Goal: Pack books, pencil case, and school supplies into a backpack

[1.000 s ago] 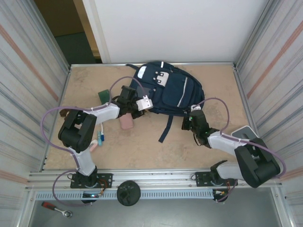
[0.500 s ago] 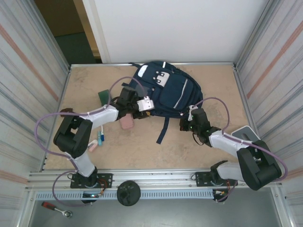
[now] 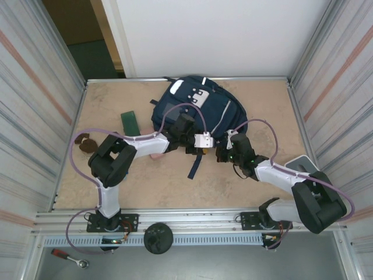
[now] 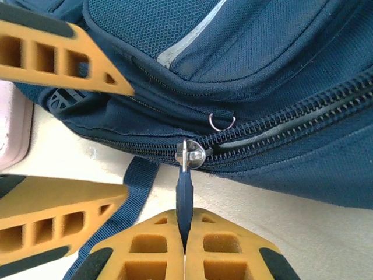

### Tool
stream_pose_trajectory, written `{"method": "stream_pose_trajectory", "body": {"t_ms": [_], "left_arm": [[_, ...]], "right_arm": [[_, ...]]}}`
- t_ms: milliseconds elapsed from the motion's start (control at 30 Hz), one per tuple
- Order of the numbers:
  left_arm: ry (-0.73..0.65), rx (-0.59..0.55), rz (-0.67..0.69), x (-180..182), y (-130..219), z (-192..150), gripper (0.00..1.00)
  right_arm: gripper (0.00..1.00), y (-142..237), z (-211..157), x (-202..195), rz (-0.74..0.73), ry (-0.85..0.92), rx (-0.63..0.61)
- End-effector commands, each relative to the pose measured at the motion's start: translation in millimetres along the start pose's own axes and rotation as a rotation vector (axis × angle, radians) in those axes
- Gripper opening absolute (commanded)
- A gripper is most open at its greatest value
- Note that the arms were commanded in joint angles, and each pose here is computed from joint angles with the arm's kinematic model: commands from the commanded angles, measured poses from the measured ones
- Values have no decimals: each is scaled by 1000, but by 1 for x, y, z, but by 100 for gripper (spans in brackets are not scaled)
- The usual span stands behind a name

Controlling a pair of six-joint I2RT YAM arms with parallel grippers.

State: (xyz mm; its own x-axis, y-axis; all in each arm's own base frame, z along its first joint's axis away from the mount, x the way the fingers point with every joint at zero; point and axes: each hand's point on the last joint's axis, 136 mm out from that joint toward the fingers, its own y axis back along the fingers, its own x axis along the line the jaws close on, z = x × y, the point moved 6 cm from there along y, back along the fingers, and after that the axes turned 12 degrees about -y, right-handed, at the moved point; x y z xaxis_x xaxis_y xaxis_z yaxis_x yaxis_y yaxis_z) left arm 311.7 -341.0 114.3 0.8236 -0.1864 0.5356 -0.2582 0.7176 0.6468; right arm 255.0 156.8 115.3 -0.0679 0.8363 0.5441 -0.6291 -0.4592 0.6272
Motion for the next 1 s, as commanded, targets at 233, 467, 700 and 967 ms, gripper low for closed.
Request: {"method": "stream_pose_trajectory", "body": {"t_ms": [233,467,700,967], "left_arm": [[-2,-57,94,27,17,-11,9],[30,-81,154,50,47,-38,6],[69,-12,192,56,68,-70,10],[114,-90,120,31,71,-39,54]], "right_arm": [[0,6,10,-6,-89,-48,-22],[0,21,13,-43,-291,-129,-35],[0,15,21,-21,-221,-99,-37],[0,3,19,21,-75,-26,-14]]}}
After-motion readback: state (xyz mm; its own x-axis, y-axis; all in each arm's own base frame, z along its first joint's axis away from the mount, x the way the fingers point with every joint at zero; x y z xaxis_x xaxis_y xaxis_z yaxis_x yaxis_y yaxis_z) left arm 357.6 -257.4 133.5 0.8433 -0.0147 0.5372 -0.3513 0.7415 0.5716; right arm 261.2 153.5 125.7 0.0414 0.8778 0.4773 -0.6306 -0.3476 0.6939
